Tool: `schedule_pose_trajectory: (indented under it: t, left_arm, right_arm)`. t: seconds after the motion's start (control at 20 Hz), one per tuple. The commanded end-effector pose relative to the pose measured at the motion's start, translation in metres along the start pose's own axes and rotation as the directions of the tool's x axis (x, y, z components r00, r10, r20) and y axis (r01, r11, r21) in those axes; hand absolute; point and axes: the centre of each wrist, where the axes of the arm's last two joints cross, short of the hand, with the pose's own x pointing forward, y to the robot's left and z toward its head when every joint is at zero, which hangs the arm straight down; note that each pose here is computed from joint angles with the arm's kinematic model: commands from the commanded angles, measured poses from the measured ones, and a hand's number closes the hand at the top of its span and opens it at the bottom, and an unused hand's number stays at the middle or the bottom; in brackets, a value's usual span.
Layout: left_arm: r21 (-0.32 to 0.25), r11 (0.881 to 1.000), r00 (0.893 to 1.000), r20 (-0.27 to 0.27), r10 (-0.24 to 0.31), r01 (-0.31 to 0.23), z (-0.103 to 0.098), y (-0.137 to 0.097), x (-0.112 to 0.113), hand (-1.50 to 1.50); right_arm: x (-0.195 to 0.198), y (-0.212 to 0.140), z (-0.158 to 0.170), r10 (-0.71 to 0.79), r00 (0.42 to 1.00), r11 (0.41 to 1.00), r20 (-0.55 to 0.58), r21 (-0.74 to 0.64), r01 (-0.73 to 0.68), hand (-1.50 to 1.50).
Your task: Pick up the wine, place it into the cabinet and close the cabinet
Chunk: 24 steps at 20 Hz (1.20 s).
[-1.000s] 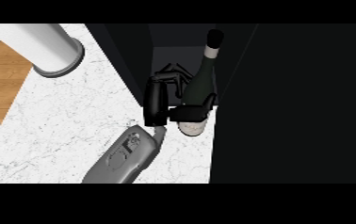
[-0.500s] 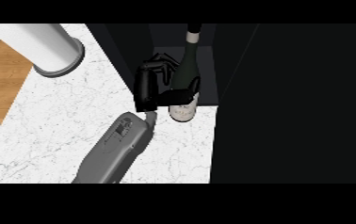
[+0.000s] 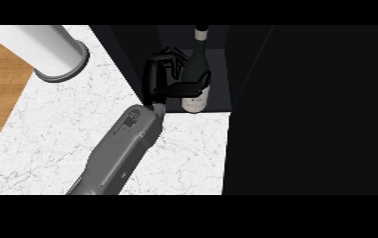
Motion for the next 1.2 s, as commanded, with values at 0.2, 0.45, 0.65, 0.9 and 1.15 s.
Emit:
schedule_pose_trajectory:
  t: [0.2, 0.45, 0.65, 0.9, 1.15]
  left_arm:
    - [0.045, 0.997, 0.997, -0.027, -0.066, 0.067, -0.027, -0.002, -0.009, 1.50]
    - [0.034, 0.997, 0.998, -0.018, -0.065, 0.066, -0.031, 0.004, -0.016, 1.50]
    - [0.059, 0.991, 0.991, 0.051, -0.120, 0.117, -0.051, -0.004, 0.000, 1.50]
    - [0.096, 0.987, 0.988, 0.075, -0.136, 0.129, -0.043, 0.010, -0.020, 1.50]
    - [0.109, 0.984, 0.986, 0.075, -0.152, 0.143, -0.063, -0.002, -0.004, 1.50]
  right_arm:
    - [0.014, 0.000, 0.017, -0.060, 0.996, 0.998, 0.061, 0.031, 0.058, -1.50]
    - [0.029, -0.001, 0.021, -0.030, 0.999, 0.998, 0.029, 0.048, 0.029, -1.50]
    - [0.012, -0.006, 0.017, -0.028, 0.998, 0.999, 0.048, 0.027, 0.027, -1.50]
    - [0.013, 0.008, 0.026, -0.039, 0.998, 0.998, 0.040, 0.056, 0.037, -1.50]
    - [0.011, 0.002, 0.020, -0.048, 0.997, 0.997, 0.065, 0.069, 0.044, -1.50]
